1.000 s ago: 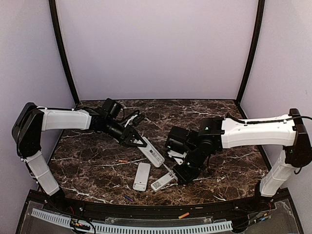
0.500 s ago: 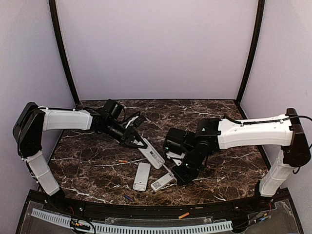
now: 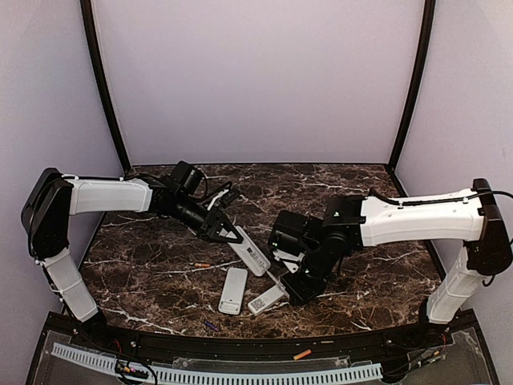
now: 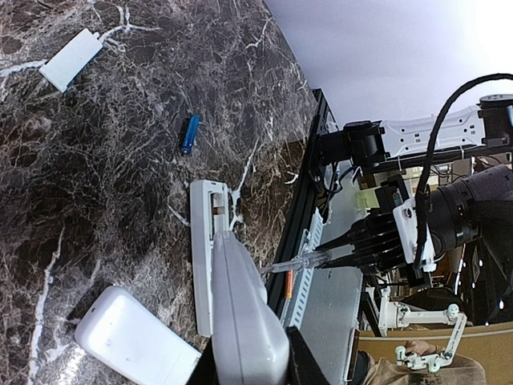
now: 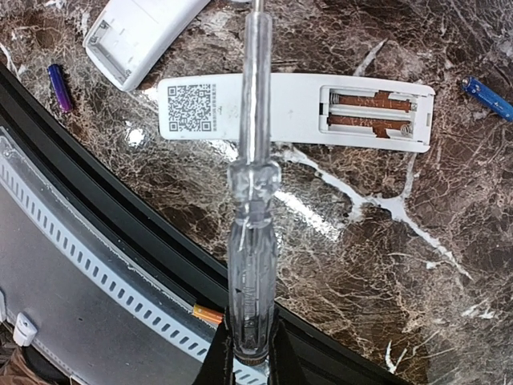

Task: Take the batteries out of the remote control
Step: Remove the battery cover from the remote control.

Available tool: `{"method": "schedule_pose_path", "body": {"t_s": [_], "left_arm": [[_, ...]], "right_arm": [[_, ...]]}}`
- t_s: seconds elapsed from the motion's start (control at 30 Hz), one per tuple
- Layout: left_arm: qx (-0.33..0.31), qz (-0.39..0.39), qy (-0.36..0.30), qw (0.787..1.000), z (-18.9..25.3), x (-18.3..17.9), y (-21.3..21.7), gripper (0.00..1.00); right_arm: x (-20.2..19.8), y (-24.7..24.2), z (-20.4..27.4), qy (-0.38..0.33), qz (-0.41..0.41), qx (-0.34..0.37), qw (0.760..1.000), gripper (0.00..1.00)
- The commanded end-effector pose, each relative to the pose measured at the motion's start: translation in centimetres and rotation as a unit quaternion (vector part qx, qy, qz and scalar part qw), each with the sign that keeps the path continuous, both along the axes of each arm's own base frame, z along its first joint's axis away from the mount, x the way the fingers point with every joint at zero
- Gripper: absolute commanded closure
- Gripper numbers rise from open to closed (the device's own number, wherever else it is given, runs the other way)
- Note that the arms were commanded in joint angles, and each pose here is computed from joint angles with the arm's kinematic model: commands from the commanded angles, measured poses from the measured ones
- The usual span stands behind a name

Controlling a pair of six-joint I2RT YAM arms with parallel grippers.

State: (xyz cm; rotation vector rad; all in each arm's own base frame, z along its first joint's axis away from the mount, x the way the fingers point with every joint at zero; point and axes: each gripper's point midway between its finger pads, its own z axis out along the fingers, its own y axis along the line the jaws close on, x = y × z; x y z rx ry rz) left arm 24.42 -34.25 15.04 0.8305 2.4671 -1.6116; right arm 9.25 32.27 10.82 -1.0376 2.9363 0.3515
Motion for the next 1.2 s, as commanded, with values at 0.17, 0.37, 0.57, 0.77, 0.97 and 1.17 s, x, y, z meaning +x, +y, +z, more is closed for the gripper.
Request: {"method": "schedule_pose_path", "body": {"t_s": [0.17,0.37,0.57,0.77,0.97,1.17], "left_arm": [[-0.017,-0.003,-0.024,1.0,2.0,0.2,0.2,1.0],[-0.019,-0.005,-0.022,1.0,2.1,0.1,0.1,1.0],[-0.022,-0.008,-0.02,1.0,2.2,0.0,0.1,1.0],[-0.025,-0.01,-0.018,0.999,2.3,-0.1,0.1,1.0],[-0.028,-0.012,-0.017,0.999,2.3,-0.1,0.0,1.0],[-0.03,-0.014,-0.016,0.999,2.4,-0.2,0.0,1.0]], "right_arm": [[-0.6,0.2,0.1,0.001,0.001,0.006,1.0,1.0],[-0.5,-0.1,-0.2,0.0,-0.002,-0.003,1.0,1.0],[-0.4,-0.2,-0.3,-0.002,-0.006,-0.008,1.0,1.0],[-0.4,-0.2,-0.6,-0.001,-0.005,-0.012,1.0,1.0],[-0.4,-0.1,-0.9,0.0,-0.002,-0.017,1.0,1.0],[-0.2,-0.2,-1.2,-0.002,-0.005,-0.021,1.0,1.0]]}}
